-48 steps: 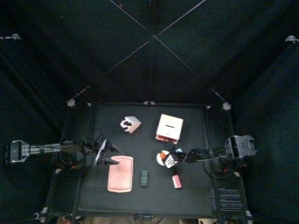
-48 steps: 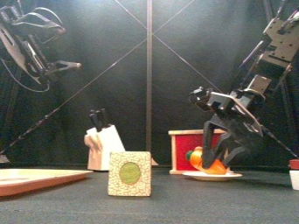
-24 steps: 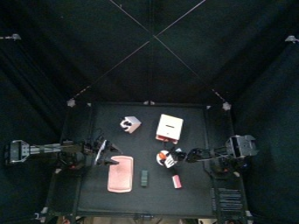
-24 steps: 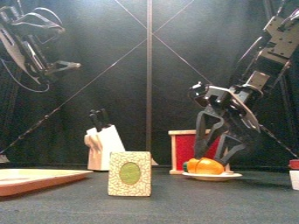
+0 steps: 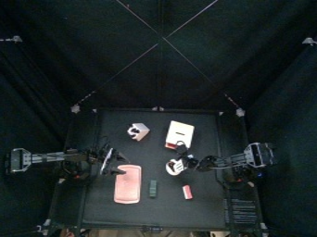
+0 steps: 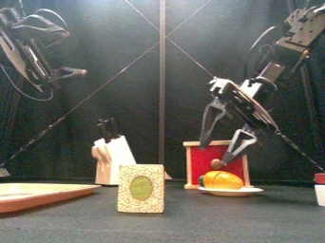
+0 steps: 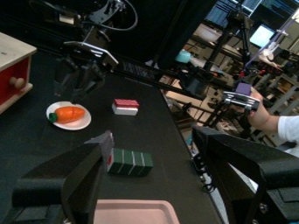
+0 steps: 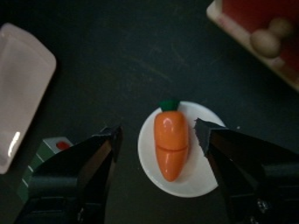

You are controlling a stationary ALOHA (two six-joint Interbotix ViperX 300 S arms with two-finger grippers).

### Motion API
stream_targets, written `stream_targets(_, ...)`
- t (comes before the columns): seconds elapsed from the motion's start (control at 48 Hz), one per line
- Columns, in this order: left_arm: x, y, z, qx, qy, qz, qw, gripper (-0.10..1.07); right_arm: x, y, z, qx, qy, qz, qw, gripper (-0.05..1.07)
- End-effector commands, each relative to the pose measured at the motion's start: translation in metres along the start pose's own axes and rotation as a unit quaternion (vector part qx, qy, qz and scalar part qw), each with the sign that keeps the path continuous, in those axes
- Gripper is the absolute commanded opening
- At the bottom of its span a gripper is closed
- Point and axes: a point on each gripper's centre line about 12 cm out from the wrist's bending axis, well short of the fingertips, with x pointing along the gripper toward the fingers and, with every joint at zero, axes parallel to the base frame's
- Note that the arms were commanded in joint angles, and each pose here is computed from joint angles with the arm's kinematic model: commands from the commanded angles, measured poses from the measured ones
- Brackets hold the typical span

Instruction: Put carrot on small plate

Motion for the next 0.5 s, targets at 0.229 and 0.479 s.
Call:
stream_targets(0.229,0.002,-0.001,0.004,0.002,-0.006,-0.004,1.0000,1.03,-0.019,0.003,0.012,0.022,-0.023,-0.040,0.9987,0.97)
stream_targets(0.479,0.002,-0.001,0.004,0.001,-0.004,-0.003,1.0000,1.03,-0.022,0.010,0.016,-0.025,-0.009,-0.045,0.9986,0.97)
